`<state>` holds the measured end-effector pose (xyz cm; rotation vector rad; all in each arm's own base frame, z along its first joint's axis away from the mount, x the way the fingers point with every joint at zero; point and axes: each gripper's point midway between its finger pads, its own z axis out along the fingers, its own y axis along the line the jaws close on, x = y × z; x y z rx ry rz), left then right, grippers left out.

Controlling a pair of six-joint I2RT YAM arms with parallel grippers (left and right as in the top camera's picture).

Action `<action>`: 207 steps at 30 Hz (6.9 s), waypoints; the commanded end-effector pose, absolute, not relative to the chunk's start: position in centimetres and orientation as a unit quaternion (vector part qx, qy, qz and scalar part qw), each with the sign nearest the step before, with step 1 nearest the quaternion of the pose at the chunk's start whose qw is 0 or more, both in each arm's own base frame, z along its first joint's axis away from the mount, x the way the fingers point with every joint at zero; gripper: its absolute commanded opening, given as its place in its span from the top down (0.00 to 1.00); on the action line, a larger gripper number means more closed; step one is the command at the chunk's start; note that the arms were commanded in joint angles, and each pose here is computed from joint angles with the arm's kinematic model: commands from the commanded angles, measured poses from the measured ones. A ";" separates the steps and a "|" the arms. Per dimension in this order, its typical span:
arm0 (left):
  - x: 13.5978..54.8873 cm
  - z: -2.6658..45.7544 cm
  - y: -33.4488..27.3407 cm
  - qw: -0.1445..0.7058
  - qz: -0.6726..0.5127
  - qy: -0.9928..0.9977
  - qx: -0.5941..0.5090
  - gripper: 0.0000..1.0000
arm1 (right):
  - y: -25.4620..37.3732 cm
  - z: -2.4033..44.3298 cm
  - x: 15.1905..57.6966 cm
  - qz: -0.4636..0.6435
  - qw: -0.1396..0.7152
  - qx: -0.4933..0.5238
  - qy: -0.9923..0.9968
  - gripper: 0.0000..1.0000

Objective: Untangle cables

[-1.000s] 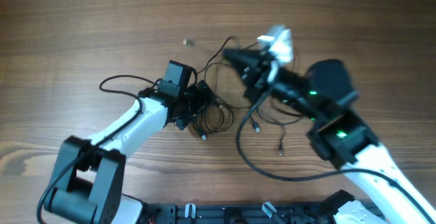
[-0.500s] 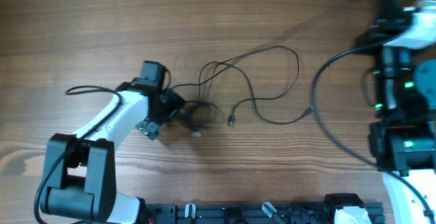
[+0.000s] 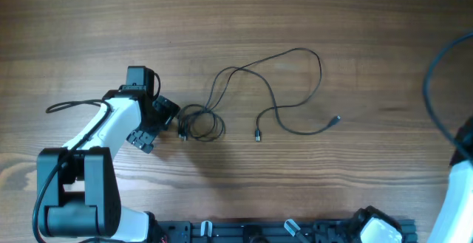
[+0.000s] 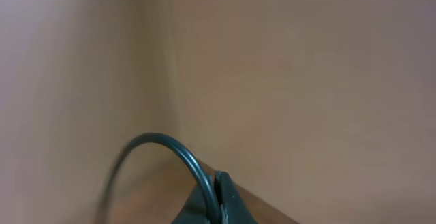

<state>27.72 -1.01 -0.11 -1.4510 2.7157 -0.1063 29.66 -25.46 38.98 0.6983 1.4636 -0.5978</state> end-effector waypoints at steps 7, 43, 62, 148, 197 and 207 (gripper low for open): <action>27.0 -0.7 -0.6 0.021 -0.019 0.884 -0.467 0.00 | -35.3 31.9 26.4 -0.358 0.525 0.375 0.675 0.95; 27.0 -0.6 -2.0 0.003 -0.053 0.883 -0.467 0.00 | -38.3 10.8 26.6 -0.191 0.235 0.502 0.810 0.00; 28.1 -0.2 -4.1 0.003 -0.120 0.909 -0.398 0.00 | -12.2 17.1 38.0 0.204 0.228 0.280 0.910 0.00; 33.4 -0.1 -14.7 0.159 -0.149 0.972 -0.086 0.96 | 17.6 27.6 34.0 0.236 0.374 -0.067 0.894 0.96; 32.4 -1.5 -5.1 0.107 -0.087 0.962 -0.236 0.94 | 1.9 6.2 32.7 0.124 0.010 0.207 0.970 0.80; 32.4 -1.5 -5.1 0.107 -0.087 0.962 -0.236 0.94 | 0.7 3.8 30.9 0.038 -0.040 0.282 0.958 0.54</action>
